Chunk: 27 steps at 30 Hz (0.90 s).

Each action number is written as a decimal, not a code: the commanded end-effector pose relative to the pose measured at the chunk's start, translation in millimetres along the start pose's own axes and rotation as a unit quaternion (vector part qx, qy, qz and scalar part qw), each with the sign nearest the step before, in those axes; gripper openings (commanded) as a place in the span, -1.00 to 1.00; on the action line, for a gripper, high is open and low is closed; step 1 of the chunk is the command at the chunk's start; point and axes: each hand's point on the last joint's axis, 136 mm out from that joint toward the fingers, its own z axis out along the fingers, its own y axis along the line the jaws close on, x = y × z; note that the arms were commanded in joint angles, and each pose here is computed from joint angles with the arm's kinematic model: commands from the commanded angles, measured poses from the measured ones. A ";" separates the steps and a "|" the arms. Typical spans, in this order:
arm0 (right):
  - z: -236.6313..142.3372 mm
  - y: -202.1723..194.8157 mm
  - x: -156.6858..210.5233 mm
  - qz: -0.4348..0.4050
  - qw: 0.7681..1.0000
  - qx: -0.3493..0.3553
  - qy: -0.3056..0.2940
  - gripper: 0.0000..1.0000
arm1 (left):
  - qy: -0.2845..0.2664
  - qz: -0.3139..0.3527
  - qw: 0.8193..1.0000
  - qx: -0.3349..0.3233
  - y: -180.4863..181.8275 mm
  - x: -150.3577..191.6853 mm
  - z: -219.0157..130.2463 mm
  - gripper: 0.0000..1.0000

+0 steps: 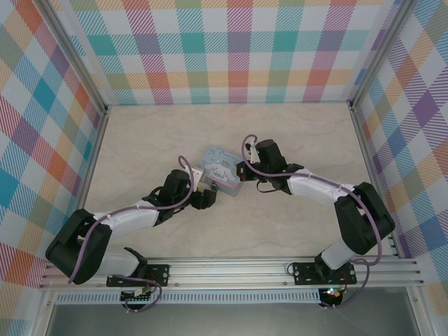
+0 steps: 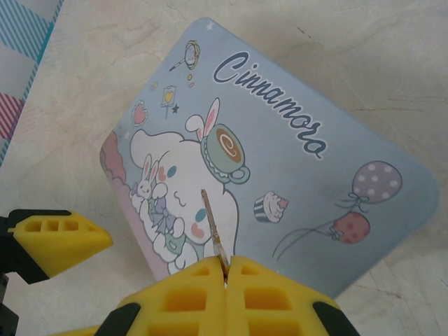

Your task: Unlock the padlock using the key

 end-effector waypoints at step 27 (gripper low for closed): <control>36.5 -18.7 16.1 0.004 0.996 0.053 0.069 -1.00 | -0.018 0.023 0.999 0.014 11.5 10.5 64.1 0.19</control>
